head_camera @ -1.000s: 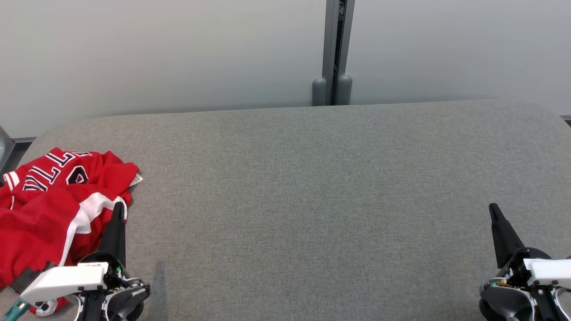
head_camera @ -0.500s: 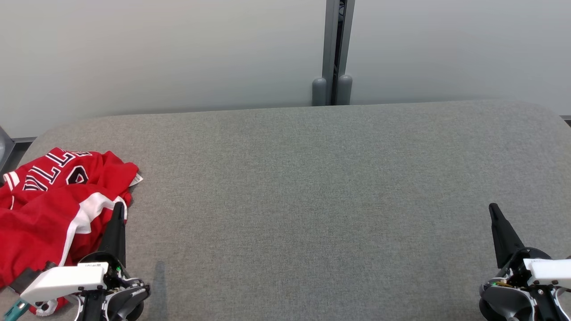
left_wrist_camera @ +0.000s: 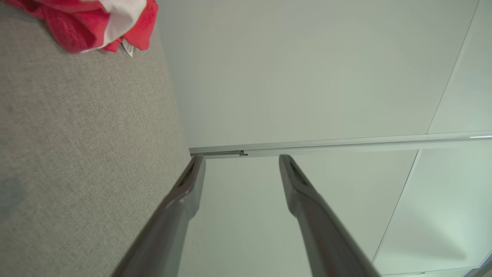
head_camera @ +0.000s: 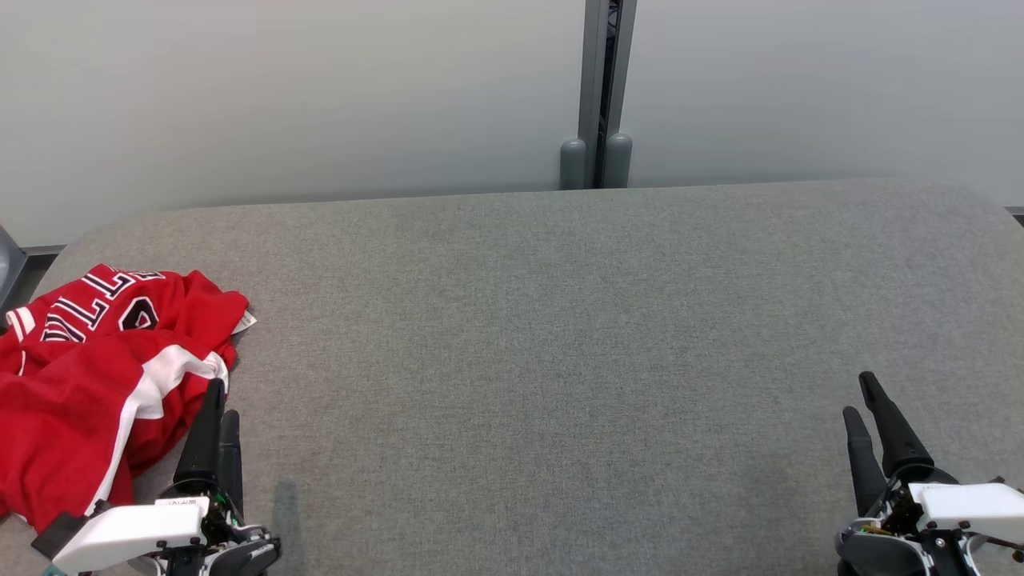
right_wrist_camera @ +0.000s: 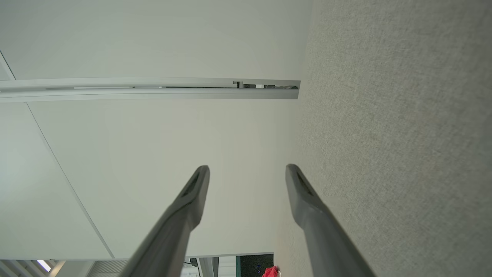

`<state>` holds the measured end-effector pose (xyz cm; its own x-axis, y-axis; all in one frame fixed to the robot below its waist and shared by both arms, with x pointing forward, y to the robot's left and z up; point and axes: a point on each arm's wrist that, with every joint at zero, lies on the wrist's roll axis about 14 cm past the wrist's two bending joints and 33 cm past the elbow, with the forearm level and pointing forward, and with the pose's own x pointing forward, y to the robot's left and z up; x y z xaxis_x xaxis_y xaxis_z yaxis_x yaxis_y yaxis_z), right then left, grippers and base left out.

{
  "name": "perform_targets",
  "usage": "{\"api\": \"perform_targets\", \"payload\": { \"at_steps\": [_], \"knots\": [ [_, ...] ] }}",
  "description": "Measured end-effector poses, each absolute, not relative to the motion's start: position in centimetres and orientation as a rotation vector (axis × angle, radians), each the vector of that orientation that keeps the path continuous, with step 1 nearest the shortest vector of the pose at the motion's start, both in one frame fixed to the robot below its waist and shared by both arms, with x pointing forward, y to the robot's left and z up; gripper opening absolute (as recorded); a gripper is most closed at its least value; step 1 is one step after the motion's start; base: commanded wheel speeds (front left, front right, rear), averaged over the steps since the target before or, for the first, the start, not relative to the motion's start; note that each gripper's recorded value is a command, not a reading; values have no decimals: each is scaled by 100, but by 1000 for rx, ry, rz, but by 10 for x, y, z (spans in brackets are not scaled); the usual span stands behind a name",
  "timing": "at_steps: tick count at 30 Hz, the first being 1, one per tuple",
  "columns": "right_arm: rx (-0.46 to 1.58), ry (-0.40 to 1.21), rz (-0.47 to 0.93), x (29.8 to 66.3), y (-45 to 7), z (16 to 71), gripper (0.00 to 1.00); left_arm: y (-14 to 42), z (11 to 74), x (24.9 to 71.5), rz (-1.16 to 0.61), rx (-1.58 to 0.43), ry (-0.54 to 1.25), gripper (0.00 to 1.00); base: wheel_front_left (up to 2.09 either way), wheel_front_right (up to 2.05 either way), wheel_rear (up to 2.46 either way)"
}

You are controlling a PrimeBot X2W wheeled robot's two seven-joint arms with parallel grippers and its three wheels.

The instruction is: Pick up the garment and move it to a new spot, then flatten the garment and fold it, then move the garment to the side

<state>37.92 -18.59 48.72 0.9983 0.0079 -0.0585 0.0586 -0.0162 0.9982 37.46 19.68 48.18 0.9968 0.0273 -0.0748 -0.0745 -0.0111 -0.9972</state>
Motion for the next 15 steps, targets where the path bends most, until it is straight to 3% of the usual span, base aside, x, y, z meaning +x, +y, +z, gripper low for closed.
{"api": "perform_targets", "payload": {
  "at_steps": [15],
  "knots": [
    [1444,-12,12,388,-178,512,100,201,501,379,62,-1404,-31,100,0,0,0]
  ]
}}
